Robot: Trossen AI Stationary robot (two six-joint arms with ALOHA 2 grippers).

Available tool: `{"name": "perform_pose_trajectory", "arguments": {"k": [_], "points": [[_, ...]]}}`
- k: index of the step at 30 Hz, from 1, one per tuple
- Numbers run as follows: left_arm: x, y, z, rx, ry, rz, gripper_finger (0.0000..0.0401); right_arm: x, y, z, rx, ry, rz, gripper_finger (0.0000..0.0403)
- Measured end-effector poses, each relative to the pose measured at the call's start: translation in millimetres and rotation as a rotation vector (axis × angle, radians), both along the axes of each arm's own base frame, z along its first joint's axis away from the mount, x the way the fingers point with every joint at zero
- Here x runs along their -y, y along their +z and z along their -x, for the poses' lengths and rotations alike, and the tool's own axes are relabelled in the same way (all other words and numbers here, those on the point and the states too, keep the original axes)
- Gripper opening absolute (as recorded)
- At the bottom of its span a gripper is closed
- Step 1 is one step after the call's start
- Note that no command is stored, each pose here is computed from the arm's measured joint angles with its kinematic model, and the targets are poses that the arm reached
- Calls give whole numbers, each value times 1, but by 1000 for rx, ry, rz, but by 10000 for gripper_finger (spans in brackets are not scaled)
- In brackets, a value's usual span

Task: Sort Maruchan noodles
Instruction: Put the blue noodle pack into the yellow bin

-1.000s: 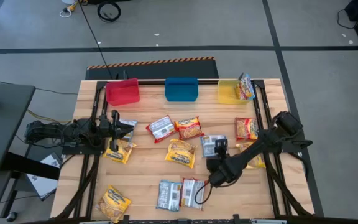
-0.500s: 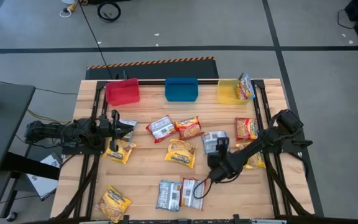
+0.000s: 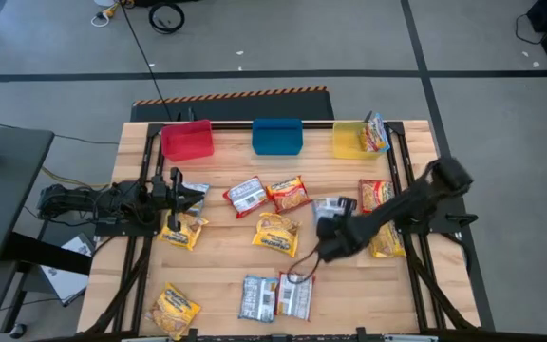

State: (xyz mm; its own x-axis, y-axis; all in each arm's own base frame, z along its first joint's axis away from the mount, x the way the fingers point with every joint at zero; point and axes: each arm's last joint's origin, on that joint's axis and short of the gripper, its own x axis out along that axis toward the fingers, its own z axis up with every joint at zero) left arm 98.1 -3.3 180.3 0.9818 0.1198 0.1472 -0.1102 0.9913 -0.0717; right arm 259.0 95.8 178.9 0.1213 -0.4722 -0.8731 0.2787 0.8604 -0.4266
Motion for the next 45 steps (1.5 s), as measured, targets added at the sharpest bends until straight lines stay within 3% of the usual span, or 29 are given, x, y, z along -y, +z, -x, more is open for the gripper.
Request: {"name": "perform_pose_trajectory", "arguments": {"k": [7,10,16,27,39,45], "points": [[0,0,0,0,0,0,52,74,87,19,289,-359,-156,7],[0,0,0,0,0,0,52,108,107,37,402,-499,-166,7],[0,0,0,0,0,0,52,158,133,60,592,-637,-153,7],[0,0,0,0,0,0,52,216,133,66,694,-744,-236,7],[0,0,0,-1,0,0,52,261,118,75,682,-888,-207,7],[0,0,0,0,0,0,52,278,110,89,663,-979,-284,7]]}}
